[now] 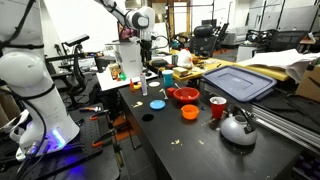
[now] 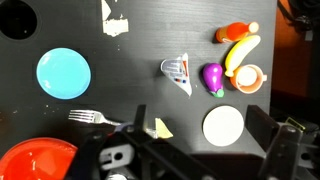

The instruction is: Move the tube of toothpaste to the left

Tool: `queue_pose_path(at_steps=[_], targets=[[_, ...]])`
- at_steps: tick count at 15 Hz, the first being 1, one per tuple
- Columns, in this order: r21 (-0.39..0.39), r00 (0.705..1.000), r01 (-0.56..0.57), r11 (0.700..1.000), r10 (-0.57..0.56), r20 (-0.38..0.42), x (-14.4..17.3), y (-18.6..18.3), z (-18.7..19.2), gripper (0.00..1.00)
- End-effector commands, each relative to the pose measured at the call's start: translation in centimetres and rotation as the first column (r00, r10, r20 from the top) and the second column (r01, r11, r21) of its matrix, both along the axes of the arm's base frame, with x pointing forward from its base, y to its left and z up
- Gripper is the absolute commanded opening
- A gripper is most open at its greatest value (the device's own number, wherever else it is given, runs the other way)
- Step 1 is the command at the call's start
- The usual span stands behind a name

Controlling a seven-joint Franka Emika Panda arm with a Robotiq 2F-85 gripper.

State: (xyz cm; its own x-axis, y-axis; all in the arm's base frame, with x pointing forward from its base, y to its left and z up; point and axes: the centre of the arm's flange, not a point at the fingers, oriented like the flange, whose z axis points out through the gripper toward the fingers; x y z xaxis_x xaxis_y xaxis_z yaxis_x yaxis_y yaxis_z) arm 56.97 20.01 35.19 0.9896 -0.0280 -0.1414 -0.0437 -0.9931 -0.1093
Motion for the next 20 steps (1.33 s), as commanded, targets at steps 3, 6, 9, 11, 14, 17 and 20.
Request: queue_pose_path(at_steps=[3,6,9,11,14,17,20], targets=[[0.063,0.994,0.099,0.993,-0.102,0.039,1.1,-4.5,2.8,1.00],[0.054,0.986,0.155,0.986,-0.158,0.061,2.0,-7.1,3.0,1.00],[0.041,0.976,0.200,0.979,-0.203,0.084,2.6,-9.5,2.9,1.00],[0.035,0.969,0.224,0.974,-0.226,0.098,3.0,-10.7,2.9,1.00],[0.027,0.960,0.252,0.967,-0.253,0.116,3.2,-12.1,2.8,1.00],[0.013,0.956,0.267,0.964,-0.266,0.127,3.3,-13.1,2.4,1.00],[-0.005,0.953,0.276,0.961,-0.273,0.129,3.0,-14.0,1.9,1.00]])
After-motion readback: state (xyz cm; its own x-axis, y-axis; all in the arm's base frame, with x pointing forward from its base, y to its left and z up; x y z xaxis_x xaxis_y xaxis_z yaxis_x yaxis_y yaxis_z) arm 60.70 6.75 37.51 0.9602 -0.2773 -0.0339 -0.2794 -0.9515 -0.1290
